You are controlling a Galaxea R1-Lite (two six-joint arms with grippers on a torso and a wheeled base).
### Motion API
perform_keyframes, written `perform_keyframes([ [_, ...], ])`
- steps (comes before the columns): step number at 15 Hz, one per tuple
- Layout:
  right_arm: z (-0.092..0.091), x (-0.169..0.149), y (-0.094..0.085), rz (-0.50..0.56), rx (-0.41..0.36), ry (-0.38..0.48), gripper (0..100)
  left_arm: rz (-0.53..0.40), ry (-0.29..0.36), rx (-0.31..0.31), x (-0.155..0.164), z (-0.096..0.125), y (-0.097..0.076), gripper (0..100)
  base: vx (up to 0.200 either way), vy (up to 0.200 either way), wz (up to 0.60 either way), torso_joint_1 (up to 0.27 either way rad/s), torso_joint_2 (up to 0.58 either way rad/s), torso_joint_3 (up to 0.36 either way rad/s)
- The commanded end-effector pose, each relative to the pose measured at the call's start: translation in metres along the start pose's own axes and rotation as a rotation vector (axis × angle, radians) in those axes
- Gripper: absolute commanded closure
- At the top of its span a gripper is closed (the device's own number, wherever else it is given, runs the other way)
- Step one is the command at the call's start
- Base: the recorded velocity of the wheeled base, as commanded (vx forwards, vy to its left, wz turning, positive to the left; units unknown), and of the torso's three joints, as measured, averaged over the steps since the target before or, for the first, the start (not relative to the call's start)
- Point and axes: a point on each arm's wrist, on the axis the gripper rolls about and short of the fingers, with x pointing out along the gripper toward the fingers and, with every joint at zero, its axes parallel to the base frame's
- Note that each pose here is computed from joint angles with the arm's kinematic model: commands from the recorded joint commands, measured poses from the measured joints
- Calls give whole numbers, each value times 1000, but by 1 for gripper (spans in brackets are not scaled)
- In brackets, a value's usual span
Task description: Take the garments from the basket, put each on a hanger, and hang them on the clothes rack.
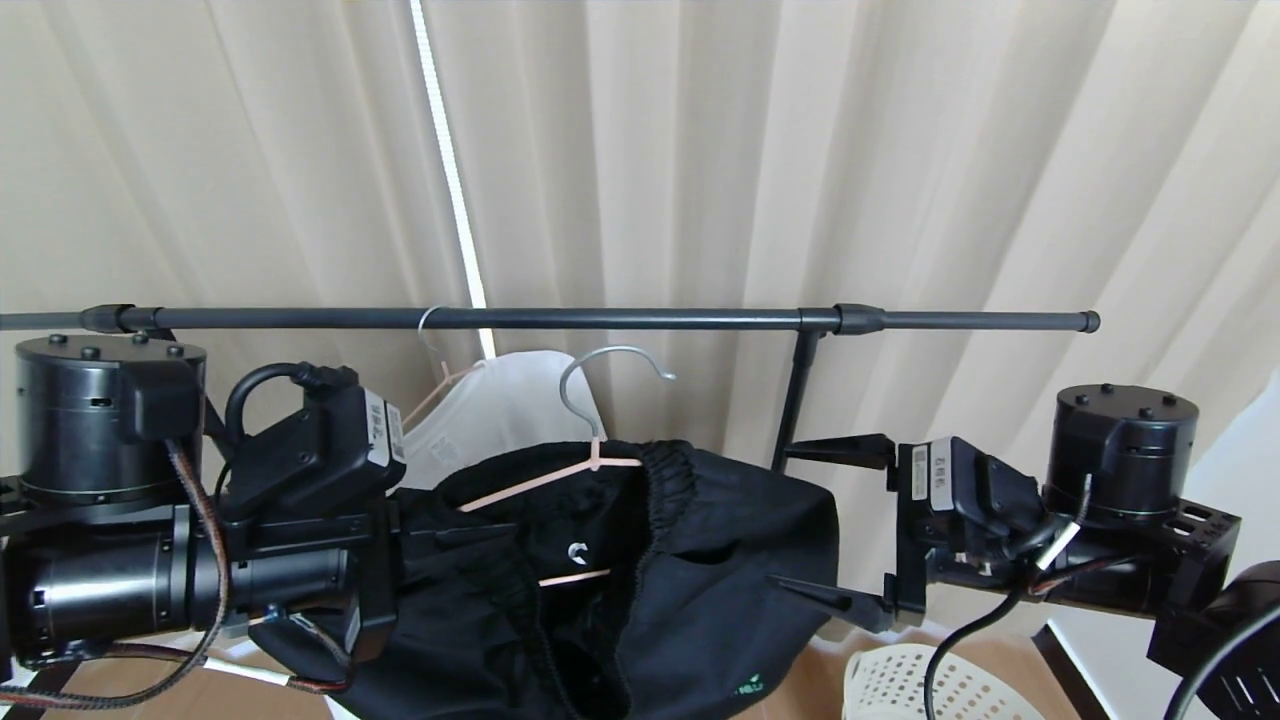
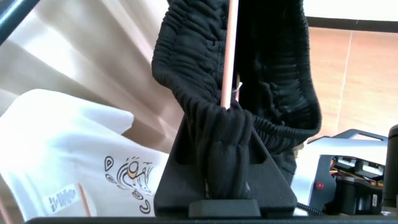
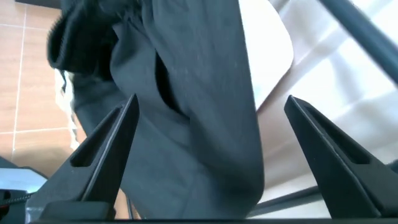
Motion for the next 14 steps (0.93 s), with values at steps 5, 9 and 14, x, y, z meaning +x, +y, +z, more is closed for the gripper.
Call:
perform_keyframes([
  [5, -29, 17, -8, 13, 25, 67, 0, 49, -32, 23, -20, 6, -5, 100, 0, 0, 0, 0, 0, 0],
  [9, -33, 17, -13, 0, 29, 75, 100, 53, -31, 22, -22, 6, -6, 100, 0, 0, 0, 0, 0, 0],
  [14, -35, 14, -18, -20, 25, 80, 100, 73, -34, 24, -28, 5, -7, 100, 0, 0, 0, 0, 0, 0],
])
